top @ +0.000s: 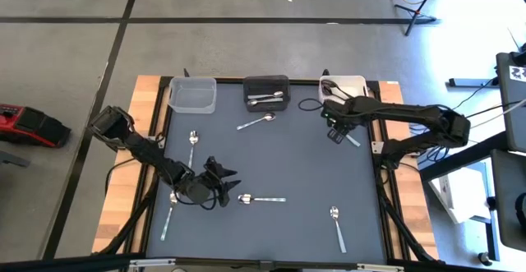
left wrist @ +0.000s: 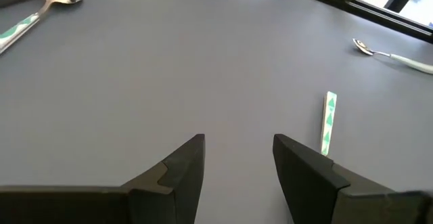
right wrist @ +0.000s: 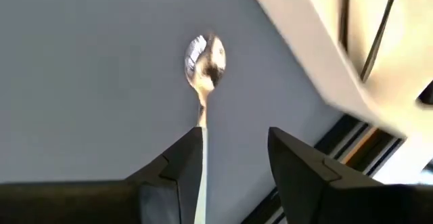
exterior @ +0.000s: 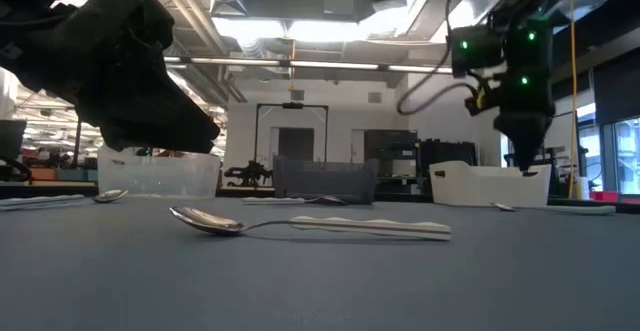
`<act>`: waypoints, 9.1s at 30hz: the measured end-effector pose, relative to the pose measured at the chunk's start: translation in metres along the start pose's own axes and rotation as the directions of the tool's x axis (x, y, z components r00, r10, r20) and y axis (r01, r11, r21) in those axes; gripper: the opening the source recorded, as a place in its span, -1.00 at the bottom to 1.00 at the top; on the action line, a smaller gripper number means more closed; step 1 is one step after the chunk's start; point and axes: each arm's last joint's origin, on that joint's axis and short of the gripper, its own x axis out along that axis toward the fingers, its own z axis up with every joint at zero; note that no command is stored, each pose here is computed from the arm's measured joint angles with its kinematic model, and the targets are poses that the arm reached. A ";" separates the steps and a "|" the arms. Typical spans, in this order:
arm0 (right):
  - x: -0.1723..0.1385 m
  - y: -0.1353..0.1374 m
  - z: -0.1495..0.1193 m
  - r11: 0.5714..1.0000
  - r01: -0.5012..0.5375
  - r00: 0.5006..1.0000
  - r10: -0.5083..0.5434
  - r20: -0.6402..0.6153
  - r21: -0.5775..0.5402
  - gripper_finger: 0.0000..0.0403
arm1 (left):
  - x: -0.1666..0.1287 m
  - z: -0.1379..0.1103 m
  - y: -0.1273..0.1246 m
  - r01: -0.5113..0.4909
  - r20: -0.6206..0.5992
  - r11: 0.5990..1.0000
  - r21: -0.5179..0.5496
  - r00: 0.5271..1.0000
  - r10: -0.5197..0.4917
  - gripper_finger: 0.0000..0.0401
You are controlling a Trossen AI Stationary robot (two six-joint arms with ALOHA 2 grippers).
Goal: Sort silverware by color (type)
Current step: Put the blue spoon into the black bin, then put the green spoon into the transparent bin
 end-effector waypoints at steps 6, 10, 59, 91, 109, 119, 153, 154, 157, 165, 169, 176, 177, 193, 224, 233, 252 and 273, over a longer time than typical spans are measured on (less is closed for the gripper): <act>0.028 -0.014 -0.012 0.989 -0.134 0.984 0.141 -0.113 0.069 -0.23 | 0.000 0.000 0.000 0.000 0.000 1.000 0.000 1.000 0.000 -0.15; 0.031 -0.016 -0.008 0.977 -0.181 0.979 0.190 -0.074 0.112 -0.23 | 0.000 0.000 0.000 -0.001 0.000 1.000 0.000 1.000 0.001 -0.15; 0.043 0.008 0.016 0.966 -0.229 0.972 0.232 0.019 -0.117 -0.98 | 0.010 0.066 0.027 0.102 0.020 0.964 0.245 0.994 -0.110 -0.15; -0.033 0.019 0.151 0.903 -0.203 0.471 0.429 0.771 -0.379 -0.94 | -0.015 0.036 0.075 0.046 0.122 0.988 0.145 0.990 -0.064 -0.15; 0.011 0.025 0.197 0.943 -0.146 0.630 0.321 0.707 -0.298 -0.66 | -0.013 0.031 0.074 0.078 0.076 0.982 0.170 0.993 -0.092 -0.15; -0.036 0.038 0.159 0.911 -0.142 0.702 0.368 0.609 -0.387 0.03 | -0.016 0.029 0.070 0.119 0.066 0.978 0.173 0.989 -0.132 -0.15; -0.110 0.221 -0.167 0.784 -0.620 0.783 0.621 0.040 -0.032 0.07 | -0.025 0.023 0.029 0.294 0.005 0.928 0.229 0.953 -0.304 -0.15; -0.107 0.226 -0.173 0.783 -0.622 0.782 0.622 0.033 -0.011 0.07 | -0.024 0.023 0.028 0.295 0.004 0.928 0.228 0.953 -0.304 -0.15; -0.095 0.237 -0.188 0.813 -0.580 0.813 0.582 -0.021 0.062 0.07 | -0.022 0.025 0.024 0.297 0.006 0.929 0.219 0.952 -0.306 -0.15; -0.065 0.254 -0.208 0.887 -0.426 0.878 0.453 -0.155 0.177 0.07 | -0.024 0.025 0.020 0.312 0.005 0.925 0.219 0.947 -0.321 -0.15; -0.054 0.257 -0.209 0.910 -0.376 0.899 0.404 -0.171 0.173 0.01 | -0.026 0.024 0.019 0.320 0.002 0.923 0.212 0.945 -0.328 -0.15; -0.051 0.259 -0.209 0.917 -0.376 0.906 0.394 -0.154 0.134 -0.53 | -0.026 0.025 0.018 0.333 0.012 0.932 0.147 0.941 -0.338 -0.15; -0.051 0.260 -0.209 0.917 -0.383 0.905 0.397 -0.151 0.114 -0.63 | -0.026 0.025 0.018 0.333 0.013 0.932 0.145 0.941 -0.338 -0.15; -0.085 0.249 -0.130 0.862 -0.422 0.864 0.476 0.165 -0.279 -0.96 | -0.028 0.024 0.016 0.328 0.026 0.937 0.122 0.942 -0.333 -0.15; -0.087 0.084 0.139 0.873 -0.072 0.508 0.449 0.735 -0.483 -0.88 | -0.015 0.034 0.030 0.186 0.090 0.963 0.197 0.974 -0.207 -0.15; -0.027 0.021 0.192 0.894 -0.095 0.447 0.432 0.783 -0.438 -0.88 | 0.002 0.047 0.047 0.179 0.069 0.946 0.269 0.976 -0.204 -0.15; 0.025 0.007 0.206 0.917 -0.147 0.537 0.389 0.749 -0.371 -0.35 | 0.019 0.064 0.075 0.049 0.110 0.953 0.298 0.990 -0.085 -0.15; -0.066 0.105 0.110 0.693 -0.185 0.435 0.694 0.574 -0.697 -0.09 | 0.057 0.058 0.001 0.182 -0.076 0.922 0.341 0.983 -0.167 -0.15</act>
